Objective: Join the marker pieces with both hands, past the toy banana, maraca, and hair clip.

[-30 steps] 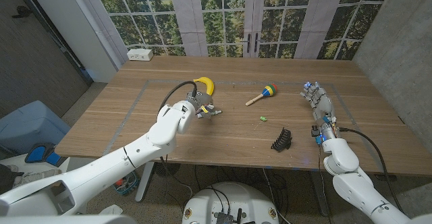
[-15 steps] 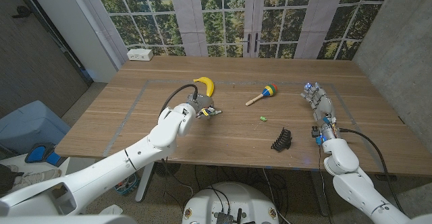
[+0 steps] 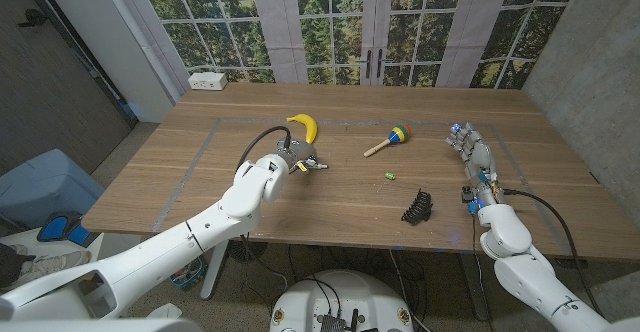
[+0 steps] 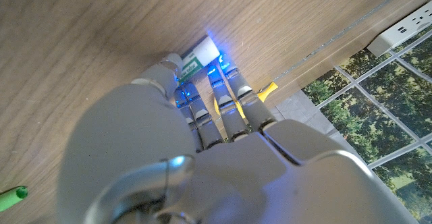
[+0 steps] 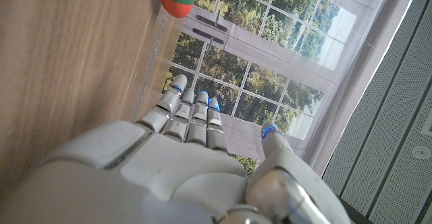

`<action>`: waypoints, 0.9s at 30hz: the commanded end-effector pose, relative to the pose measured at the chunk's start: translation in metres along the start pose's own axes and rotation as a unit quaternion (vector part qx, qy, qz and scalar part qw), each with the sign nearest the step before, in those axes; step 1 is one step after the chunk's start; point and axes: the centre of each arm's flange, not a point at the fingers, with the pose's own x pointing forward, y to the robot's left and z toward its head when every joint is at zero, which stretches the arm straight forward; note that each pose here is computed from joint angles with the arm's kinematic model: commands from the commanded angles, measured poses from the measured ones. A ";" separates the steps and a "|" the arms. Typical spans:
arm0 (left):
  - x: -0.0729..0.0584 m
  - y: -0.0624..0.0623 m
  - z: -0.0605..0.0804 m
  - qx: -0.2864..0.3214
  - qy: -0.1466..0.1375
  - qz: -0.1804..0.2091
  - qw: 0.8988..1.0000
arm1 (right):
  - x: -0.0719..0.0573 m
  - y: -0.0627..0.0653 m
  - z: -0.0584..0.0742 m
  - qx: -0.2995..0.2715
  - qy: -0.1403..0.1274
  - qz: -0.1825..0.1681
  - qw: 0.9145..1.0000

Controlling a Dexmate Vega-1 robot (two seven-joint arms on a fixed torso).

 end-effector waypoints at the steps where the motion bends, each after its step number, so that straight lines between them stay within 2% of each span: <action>1: 0.007 -0.019 -0.003 -0.012 -0.015 -0.004 1.000 | 0.001 0.001 0.003 -0.022 0.003 -0.002 1.000; 7: 0.010 -0.031 -0.007 -0.020 -0.012 0.004 1.000 | 0.001 -0.001 0.004 -0.035 0.003 -0.004 0.999; 15: 0.019 -0.052 -0.017 -0.045 0.000 -0.006 0.999 | 0.000 -0.002 0.004 -0.048 0.006 -0.006 0.999; 19: 0.019 -0.057 -0.023 -0.064 0.005 0.015 0.998 | 0.000 -0.002 0.004 -0.052 0.009 -0.008 0.999; 27: 0.014 -0.055 -0.030 -0.097 -0.002 0.085 0.992 | 0.001 0.000 0.006 -0.057 0.007 -0.008 0.998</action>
